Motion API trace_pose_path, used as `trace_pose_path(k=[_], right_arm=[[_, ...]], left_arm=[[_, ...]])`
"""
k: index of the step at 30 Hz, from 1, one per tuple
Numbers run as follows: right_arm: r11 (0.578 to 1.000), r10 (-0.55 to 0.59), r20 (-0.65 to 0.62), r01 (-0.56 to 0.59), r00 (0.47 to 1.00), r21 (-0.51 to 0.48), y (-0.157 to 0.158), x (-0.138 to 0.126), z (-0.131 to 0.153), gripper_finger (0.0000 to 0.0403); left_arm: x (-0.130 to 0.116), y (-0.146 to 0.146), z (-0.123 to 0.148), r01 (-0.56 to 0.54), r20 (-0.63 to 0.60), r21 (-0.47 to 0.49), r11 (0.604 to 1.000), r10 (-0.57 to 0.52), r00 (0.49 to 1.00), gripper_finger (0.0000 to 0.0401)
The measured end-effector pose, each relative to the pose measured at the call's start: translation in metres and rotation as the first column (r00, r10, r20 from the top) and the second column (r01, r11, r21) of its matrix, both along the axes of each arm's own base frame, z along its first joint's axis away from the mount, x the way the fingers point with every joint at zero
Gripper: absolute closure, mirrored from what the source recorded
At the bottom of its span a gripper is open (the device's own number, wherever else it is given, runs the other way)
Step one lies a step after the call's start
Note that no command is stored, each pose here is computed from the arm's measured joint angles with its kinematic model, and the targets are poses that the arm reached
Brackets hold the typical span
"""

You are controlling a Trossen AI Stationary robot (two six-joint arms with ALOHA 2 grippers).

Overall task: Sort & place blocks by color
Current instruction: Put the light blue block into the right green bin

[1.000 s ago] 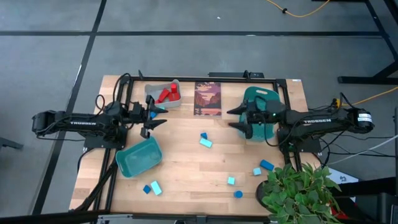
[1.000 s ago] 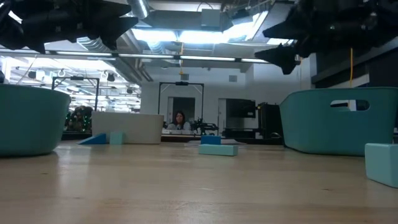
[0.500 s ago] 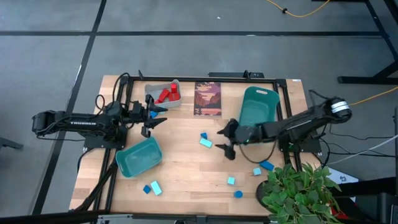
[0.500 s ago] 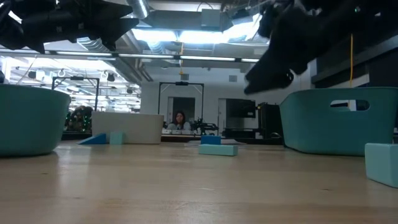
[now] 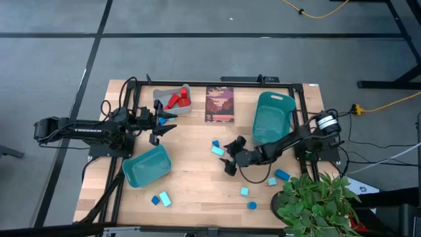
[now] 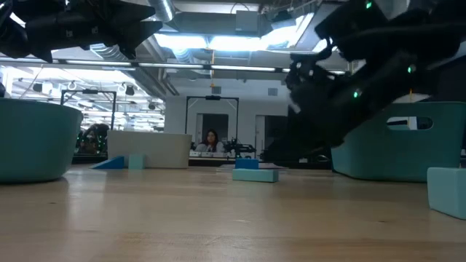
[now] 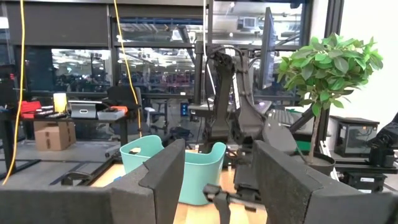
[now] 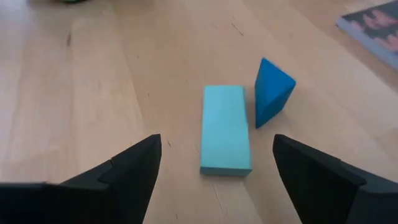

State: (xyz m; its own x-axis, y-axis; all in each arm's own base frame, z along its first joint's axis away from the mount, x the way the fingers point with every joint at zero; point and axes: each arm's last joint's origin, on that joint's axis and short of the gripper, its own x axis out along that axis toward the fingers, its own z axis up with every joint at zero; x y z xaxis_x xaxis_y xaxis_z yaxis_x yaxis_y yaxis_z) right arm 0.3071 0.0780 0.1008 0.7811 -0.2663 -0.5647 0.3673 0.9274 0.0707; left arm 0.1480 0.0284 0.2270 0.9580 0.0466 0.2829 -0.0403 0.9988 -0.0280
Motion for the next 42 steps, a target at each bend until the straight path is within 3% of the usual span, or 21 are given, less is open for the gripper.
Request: trace_pose_path(k=[10,13,18,33,42], right_arm=[[0.998,-0.061,-0.010,0.061,0.998,-0.005,0.000,0.004,-0.032,0.0109],[0.996,-0.087,-0.013,0.086,0.996,-0.033,0.001,0.003,-0.036,0.0155],[0.994,-0.103,-0.016,0.102,0.995,-0.050,0.001,0.001,-0.036,0.0275],[0.998,-0.037,-0.041,0.035,0.998,-0.054,0.004,0.000,-0.032,0.0273],[0.992,0.110,-0.148,-0.117,0.983,-0.039,0.005,-0.023,-0.005,0.0273]], left_arm=[[0.000,0.000,0.000,0.000,0.001,0.000,1.000,0.000,1.000,0.0221],[0.000,0.000,0.000,-0.003,0.001,-0.001,1.000,0.003,1.000,0.0221],[0.000,0.001,0.000,-0.023,0.003,-0.006,1.000,0.023,1.000,0.0221],[0.000,0.001,0.000,-0.025,0.003,-0.008,1.000,0.025,1.000,0.0221],[0.000,0.001,0.001,-0.010,0.008,-0.054,0.998,0.011,1.000,0.0221]])
